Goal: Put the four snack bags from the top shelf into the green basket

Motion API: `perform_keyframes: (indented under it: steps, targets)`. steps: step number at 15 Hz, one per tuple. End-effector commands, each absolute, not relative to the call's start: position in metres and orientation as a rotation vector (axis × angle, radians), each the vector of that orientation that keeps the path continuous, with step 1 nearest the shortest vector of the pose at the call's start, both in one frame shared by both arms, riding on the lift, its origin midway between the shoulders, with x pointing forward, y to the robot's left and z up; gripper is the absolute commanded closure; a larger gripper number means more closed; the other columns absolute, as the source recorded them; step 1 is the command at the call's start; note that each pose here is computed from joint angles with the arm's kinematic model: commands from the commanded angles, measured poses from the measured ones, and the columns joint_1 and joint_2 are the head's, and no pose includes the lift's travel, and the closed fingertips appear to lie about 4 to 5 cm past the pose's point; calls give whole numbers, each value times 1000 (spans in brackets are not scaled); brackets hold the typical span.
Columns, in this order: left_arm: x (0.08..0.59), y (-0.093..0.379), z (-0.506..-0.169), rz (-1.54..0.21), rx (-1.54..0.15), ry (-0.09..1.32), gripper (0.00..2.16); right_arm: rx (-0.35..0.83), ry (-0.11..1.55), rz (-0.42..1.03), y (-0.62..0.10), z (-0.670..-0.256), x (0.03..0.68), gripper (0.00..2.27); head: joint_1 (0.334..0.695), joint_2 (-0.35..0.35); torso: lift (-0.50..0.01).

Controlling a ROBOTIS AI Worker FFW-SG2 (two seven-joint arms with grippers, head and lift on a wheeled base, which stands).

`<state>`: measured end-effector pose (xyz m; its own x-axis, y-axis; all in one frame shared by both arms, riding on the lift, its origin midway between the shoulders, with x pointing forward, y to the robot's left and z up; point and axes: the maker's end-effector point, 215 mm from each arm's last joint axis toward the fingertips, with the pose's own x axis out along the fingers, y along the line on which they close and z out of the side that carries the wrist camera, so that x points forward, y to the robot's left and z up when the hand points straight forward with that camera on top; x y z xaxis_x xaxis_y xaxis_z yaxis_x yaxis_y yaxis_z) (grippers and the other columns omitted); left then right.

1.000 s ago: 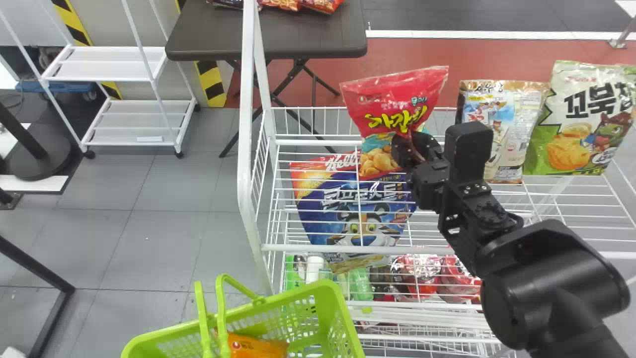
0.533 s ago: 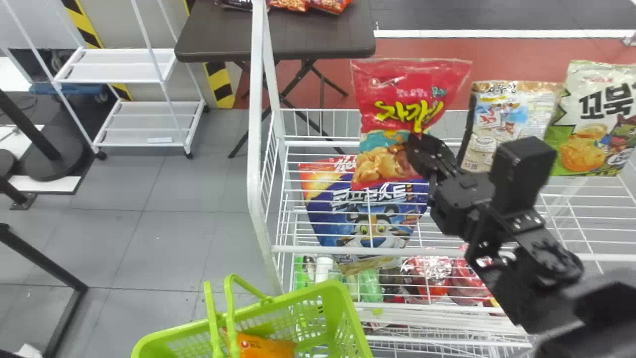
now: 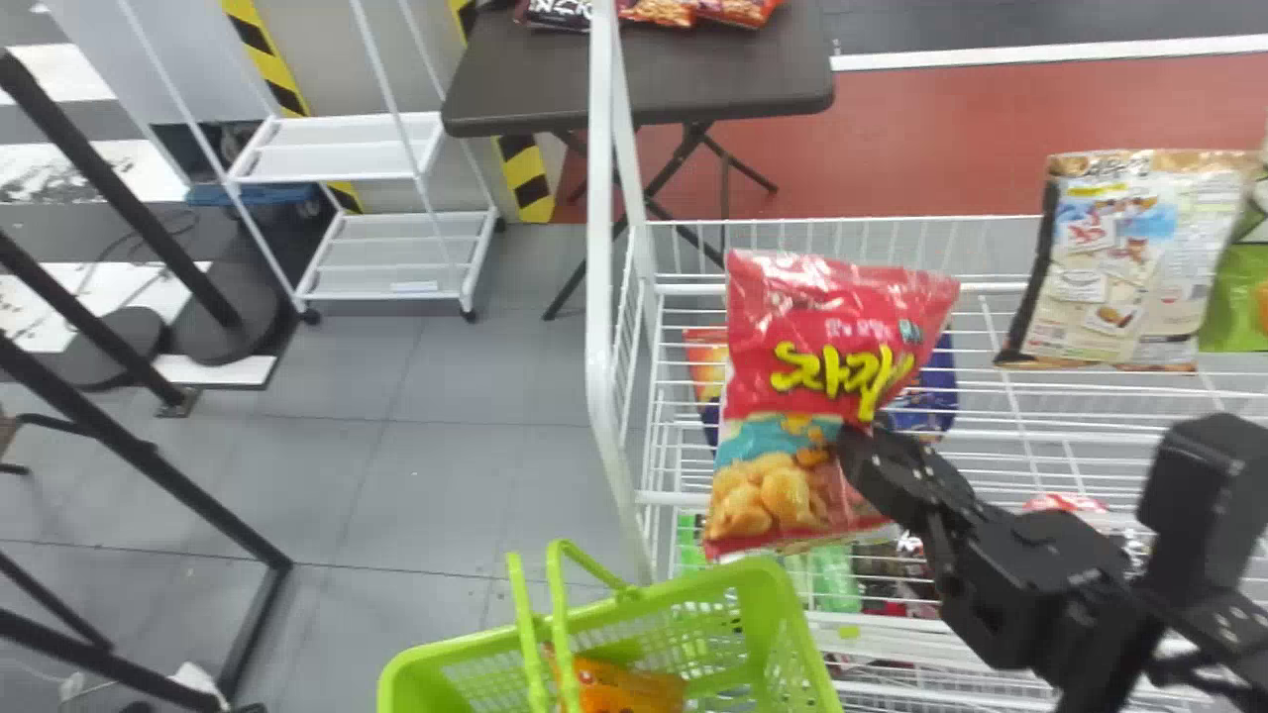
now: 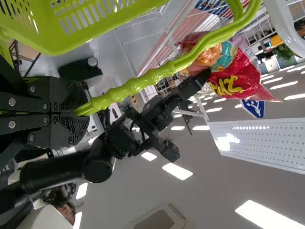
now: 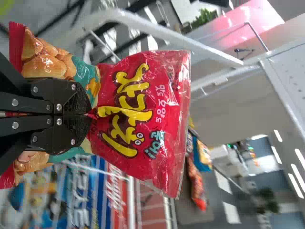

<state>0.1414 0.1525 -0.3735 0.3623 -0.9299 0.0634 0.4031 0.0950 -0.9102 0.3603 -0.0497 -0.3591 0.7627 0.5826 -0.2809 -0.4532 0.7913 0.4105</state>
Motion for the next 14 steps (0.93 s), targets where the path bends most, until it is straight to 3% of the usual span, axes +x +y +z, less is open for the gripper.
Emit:
perform_keyframes:
  steps: [1,5,9,12,13,14]
  targets:
    - [142,152,-372,-1101,-1041,629,2152,431,513,650,-32,-366,326,2250,695,246,-6]
    - [143,151,-371,-1105,-1040,628,2152,520,670,757,-4,-386,279,2246,695,350,-6]
    - [143,150,-372,-1107,-1037,631,2152,591,763,842,18,-392,248,2246,695,350,-6]
    - [143,150,-372,-1107,-1035,633,2152,580,943,903,30,-418,206,2226,695,350,-6]
    - [143,149,-372,-1110,-1031,635,2152,563,1010,921,30,-428,191,2044,695,350,-6]
    - [143,148,-373,-1110,-1030,642,2152,553,1037,927,30,-432,186,1355,695,350,-6]
